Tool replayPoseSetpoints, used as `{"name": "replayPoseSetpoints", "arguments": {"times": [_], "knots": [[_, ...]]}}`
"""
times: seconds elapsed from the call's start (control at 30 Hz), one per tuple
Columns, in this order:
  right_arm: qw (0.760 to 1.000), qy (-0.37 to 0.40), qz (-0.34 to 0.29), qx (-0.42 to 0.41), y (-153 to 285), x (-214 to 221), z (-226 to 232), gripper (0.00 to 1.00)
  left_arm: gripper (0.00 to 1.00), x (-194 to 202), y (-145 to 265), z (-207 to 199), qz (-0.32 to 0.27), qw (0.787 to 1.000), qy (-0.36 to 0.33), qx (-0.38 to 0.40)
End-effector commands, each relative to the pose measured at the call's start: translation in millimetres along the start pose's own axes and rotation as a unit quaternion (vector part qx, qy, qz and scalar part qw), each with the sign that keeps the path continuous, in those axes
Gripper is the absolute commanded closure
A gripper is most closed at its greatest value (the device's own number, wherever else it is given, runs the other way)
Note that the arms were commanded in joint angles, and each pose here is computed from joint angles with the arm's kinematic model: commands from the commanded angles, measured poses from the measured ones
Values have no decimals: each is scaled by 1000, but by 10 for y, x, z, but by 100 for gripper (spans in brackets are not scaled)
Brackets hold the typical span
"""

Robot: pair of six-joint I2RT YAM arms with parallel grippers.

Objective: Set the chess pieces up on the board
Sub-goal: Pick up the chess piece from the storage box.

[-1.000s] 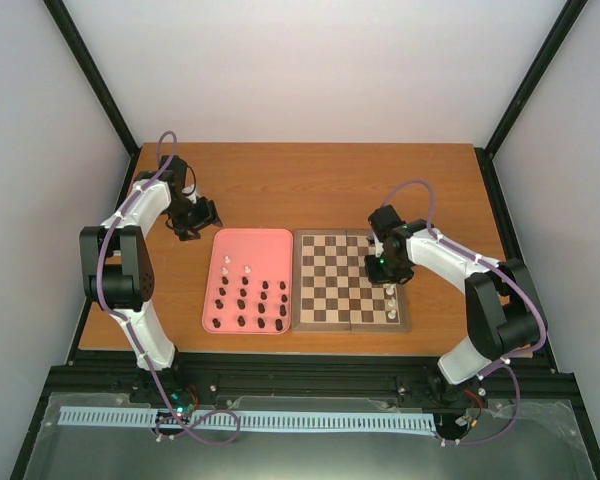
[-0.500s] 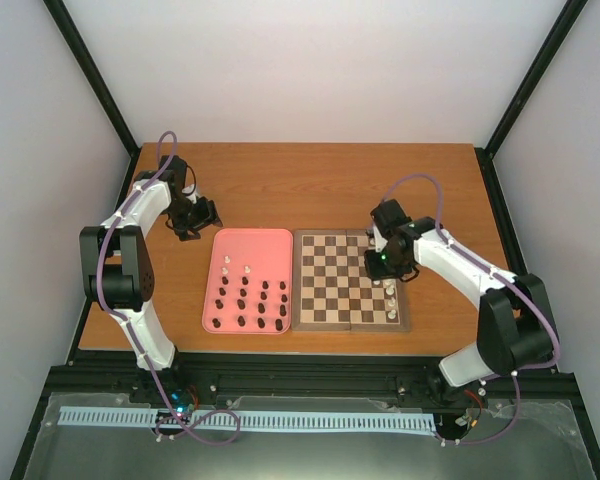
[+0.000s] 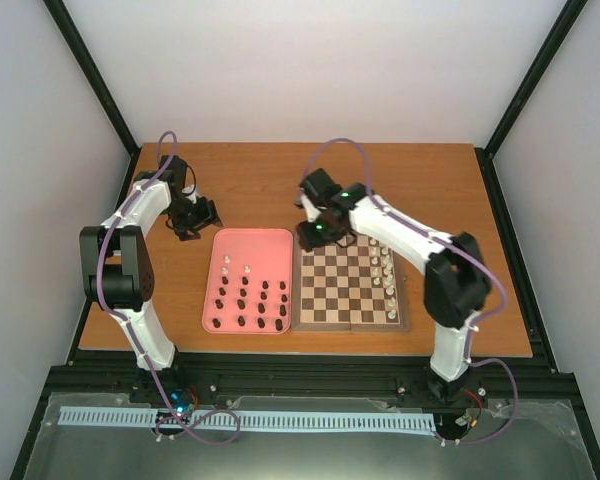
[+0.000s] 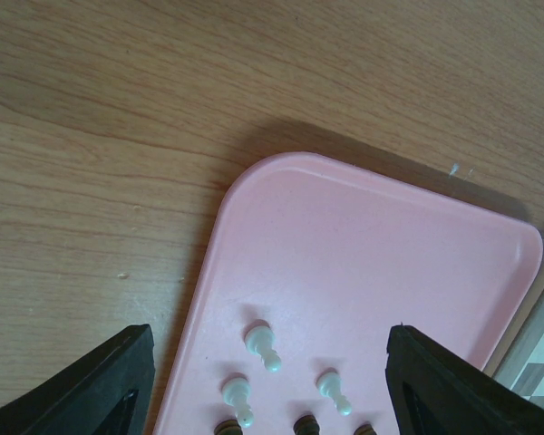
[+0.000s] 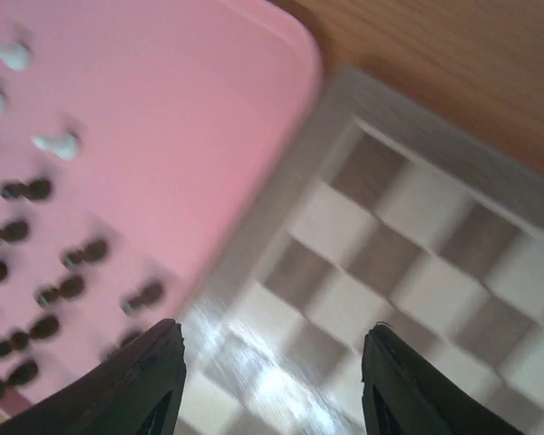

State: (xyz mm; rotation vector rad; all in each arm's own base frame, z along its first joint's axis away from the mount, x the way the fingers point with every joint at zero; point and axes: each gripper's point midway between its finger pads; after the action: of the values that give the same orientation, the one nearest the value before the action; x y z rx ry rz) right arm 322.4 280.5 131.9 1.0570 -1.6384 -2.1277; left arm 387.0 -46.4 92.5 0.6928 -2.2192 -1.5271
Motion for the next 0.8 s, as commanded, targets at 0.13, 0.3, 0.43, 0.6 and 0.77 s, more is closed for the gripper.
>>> {"name": "replayPoseSetpoints", "arguments": {"times": [0.13,0.3,0.43,0.6,0.77], "knots": [[987,133,-9,-92,-601,-713,960,42,21,-24,82,-79,-9,1000,-12,9],[976,173,3,-131,-911,-769,1293,42,21,-20,94,-69,-9,1000,-12,7],[973,175,17,-150,-1090,-737,1405,44,21,1,77,-65,-6,1000,-10,9],[975,177,28,-136,-1224,-684,1416,48,21,12,75,-68,-7,1000,-10,12],[977,173,30,-122,-1327,-695,1368,53,21,11,80,-81,-7,1000,-10,15]]}}
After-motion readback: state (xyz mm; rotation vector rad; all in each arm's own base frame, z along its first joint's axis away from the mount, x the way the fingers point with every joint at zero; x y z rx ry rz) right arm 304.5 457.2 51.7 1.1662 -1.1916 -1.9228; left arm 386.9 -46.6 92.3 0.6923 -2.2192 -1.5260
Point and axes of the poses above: each gripper's point midway between its finger pads, its own y axis back along the fingers, its own z axis along the line the jaws close on, x = y × z, and after that the axes turned 14 degrees about y, right-handed
